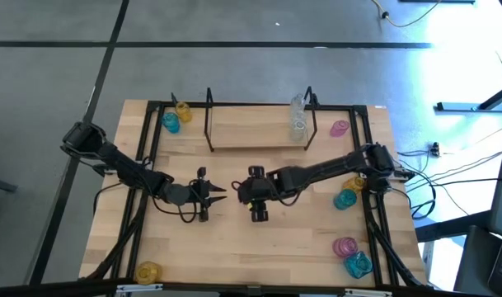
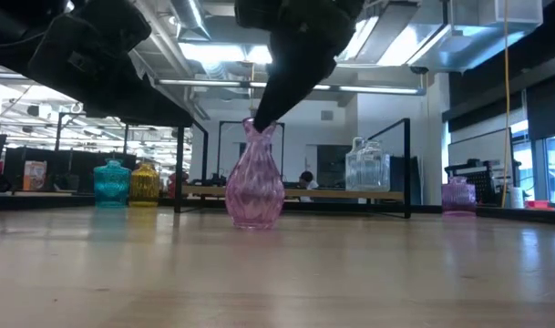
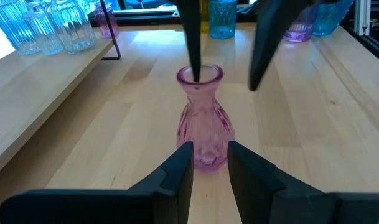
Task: Sort vases onto shelf
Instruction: Put the left violet vase to the left side of the top transparent vase on the shelf
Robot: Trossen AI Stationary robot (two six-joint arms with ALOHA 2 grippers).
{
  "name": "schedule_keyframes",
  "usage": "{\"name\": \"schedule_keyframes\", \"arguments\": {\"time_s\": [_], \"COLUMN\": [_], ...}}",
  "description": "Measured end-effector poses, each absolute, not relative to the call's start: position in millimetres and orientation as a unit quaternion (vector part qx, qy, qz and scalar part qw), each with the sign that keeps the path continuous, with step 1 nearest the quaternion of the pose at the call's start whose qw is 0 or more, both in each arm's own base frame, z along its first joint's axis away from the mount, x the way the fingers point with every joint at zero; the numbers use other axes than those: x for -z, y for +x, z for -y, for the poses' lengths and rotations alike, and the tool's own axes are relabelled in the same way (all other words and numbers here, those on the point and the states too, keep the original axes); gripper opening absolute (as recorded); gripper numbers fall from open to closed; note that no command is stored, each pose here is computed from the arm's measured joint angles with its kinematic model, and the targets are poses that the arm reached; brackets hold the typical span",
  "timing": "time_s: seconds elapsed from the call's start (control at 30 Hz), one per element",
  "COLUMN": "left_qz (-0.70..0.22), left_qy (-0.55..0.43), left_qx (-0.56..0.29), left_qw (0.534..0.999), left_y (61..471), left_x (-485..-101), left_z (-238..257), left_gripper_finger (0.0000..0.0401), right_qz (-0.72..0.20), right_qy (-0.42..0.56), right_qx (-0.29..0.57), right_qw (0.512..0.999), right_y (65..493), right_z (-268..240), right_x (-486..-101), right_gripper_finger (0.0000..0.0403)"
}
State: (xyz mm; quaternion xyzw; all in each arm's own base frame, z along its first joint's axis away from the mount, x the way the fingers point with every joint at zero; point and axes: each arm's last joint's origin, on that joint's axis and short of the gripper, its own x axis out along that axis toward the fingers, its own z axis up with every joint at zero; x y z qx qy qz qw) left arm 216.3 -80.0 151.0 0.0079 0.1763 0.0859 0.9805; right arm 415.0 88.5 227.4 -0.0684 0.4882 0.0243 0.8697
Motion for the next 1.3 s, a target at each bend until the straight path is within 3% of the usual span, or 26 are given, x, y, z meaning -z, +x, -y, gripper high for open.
{"name": "schedule_keyframes", "arguments": {"time_s": [0.4,0.67,0.9,1.3], "left_qz": [-0.177,-0.177,-0.177,-0.177], "left_qy": [0.008,0.009,0.009,0.009], "left_qx": [-0.086,-0.087,-0.086,-0.087], "left_qw": [0.98,0.98,0.98,0.98], "left_y": [216.2,216.3,216.2,216.2], "left_x": [-150.9,-150.9,-150.9,-150.9], "left_z": [80.0,79.9,79.9,79.9], "left_gripper_finger": [0.0092,0.0092,0.0092,0.0092], "right_qz": [-0.501,-0.505,-0.507,-0.481], "right_qy": [-0.079,-0.108,-0.124,-0.144], "right_qx": [-0.035,-0.02,-0.011,0.066], "right_qw": [0.861,0.856,0.853,0.862], "right_y": [413.6,412.4,404.3,368.3], "right_z": [-86.5,-84.8,-82.3,-56.8], "right_x": [-225.0,-224.9,-236.2,-297.6], "right_gripper_finger": [0.0065,0.0009,0.0007,0.0002]}}
